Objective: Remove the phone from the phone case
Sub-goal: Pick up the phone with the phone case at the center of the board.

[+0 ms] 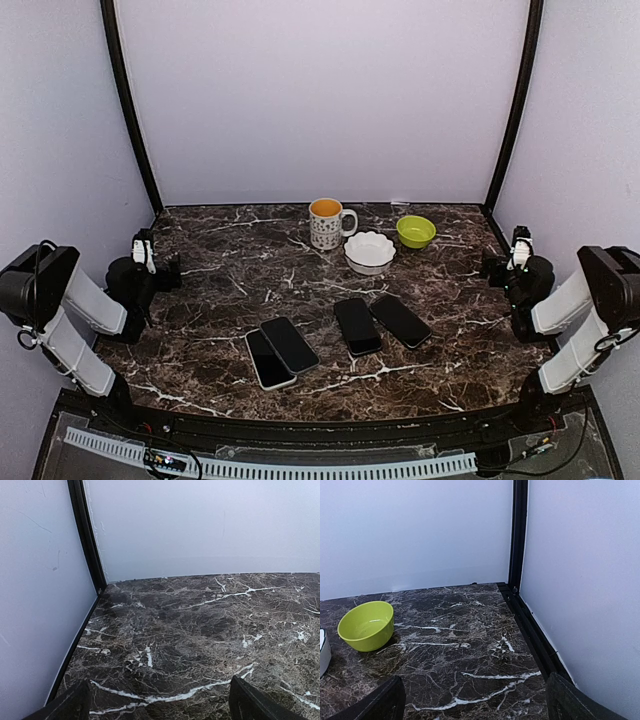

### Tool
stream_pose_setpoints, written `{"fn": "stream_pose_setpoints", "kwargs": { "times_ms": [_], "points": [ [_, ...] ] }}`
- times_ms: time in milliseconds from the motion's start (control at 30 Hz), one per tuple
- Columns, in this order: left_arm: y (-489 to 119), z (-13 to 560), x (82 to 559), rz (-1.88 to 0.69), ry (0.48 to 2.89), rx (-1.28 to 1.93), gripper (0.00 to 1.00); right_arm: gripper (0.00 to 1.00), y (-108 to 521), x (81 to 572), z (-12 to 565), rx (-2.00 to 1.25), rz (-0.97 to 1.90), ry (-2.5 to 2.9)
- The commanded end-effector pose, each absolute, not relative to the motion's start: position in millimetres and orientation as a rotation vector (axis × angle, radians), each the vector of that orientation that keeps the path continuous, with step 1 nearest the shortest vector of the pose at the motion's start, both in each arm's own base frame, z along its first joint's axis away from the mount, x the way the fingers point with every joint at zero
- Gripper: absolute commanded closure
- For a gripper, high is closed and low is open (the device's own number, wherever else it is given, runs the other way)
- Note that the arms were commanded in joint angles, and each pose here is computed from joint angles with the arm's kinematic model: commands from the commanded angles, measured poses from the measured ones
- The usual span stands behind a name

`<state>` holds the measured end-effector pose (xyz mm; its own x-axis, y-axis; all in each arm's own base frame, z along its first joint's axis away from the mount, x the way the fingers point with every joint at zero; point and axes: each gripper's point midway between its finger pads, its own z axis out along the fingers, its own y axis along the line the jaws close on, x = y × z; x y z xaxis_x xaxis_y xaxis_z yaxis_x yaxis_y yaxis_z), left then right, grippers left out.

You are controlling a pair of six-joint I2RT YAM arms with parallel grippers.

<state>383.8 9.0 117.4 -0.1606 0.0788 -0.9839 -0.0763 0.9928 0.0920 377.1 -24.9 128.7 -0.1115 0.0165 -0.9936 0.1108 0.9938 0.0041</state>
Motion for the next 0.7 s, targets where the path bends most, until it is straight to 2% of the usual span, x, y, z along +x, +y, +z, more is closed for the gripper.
{"fn": "stream_pose_setpoints", "kwargs": {
  "times_ms": [0, 467, 667],
  "points": [
    [10, 126, 384, 0.132, 1.691, -0.003, 0.01, 0.02, -27, 381, 141, 0.106, -0.071, 1.635],
    [9, 126, 385, 0.126, 1.692, 0.001, 0.01, 0.01, -28, 381, 141, 0.114, -0.073, 1.638],
    [18, 131, 382, 0.164, 1.717, -0.051, 0.01, 0.01, -22, 395, 164, 0.112, -0.134, 1.693]
  ]
}}
